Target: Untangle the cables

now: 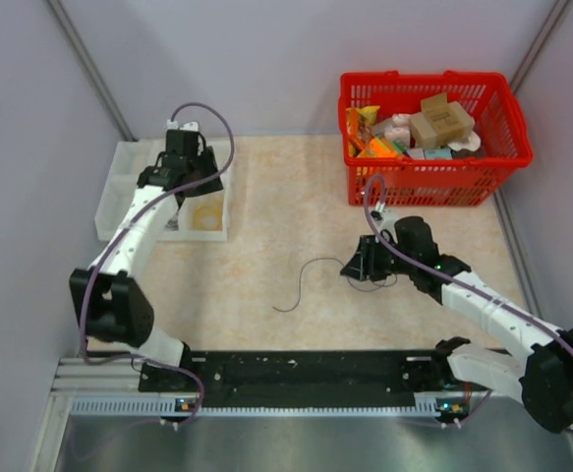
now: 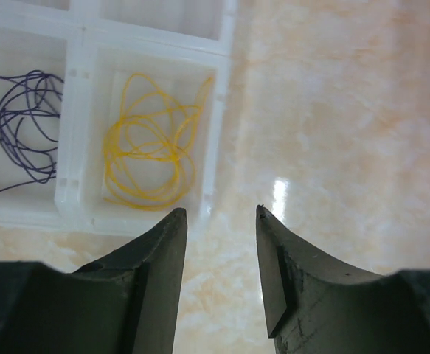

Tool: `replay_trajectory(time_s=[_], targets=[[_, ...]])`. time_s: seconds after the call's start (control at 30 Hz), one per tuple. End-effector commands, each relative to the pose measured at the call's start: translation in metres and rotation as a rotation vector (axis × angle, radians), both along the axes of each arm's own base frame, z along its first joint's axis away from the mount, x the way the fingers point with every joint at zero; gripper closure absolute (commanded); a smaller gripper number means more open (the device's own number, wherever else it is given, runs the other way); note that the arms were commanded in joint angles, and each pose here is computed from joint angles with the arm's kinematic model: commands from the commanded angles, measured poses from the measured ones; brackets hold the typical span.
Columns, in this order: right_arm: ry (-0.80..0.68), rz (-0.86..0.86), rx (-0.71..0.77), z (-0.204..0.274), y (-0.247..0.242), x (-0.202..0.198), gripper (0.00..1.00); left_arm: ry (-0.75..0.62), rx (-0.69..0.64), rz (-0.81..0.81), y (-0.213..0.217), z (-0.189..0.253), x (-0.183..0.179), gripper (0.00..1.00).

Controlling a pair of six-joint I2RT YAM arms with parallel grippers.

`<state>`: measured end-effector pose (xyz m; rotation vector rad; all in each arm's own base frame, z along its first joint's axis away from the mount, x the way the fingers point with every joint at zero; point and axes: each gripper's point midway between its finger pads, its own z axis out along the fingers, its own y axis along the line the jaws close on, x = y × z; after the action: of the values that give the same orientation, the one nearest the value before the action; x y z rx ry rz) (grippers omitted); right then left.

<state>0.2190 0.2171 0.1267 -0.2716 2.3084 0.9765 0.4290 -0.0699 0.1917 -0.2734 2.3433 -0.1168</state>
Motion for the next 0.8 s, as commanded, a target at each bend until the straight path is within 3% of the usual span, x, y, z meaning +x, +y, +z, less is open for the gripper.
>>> replay_trajectory(time_s=[0.0,0.1,0.17,0.27,0.37,0.47,0.63,0.77], targets=[[-0.036,0.005,0.002,0.008,0.003,0.004,0.5,-0.161,-0.223,-0.326,-0.057,0.056,-0.051,0.52],[-0.035,-0.014,0.041,0.015,0.005,0.004,0.39,-0.134,-0.302,-0.5,-0.1,0.04,-0.094,0.48],[-0.033,-0.074,0.067,0.019,0.0,0.008,0.38,-0.096,-0.316,-0.571,-0.124,0.022,-0.123,0.45],[-0.062,-0.289,0.102,0.028,-0.036,0.024,0.36,-0.136,-0.349,-0.672,-0.162,0.017,-0.158,0.3],[-0.056,-0.504,0.141,0.029,-0.084,0.033,0.35,-0.134,-0.318,-0.726,-0.193,0.007,-0.184,0.22],[-0.083,-0.606,0.134,0.035,-0.114,0.033,0.36,-0.102,-0.247,-0.79,-0.223,-0.008,-0.199,0.18],[-0.169,-0.594,0.125,0.055,-0.121,0.028,0.3,0.025,-0.145,-0.871,-0.269,-0.042,-0.211,0.19],[-0.016,-0.507,0.067,0.021,-0.109,0.03,0.3,0.02,-0.141,-0.834,-0.277,-0.041,-0.203,0.28]])
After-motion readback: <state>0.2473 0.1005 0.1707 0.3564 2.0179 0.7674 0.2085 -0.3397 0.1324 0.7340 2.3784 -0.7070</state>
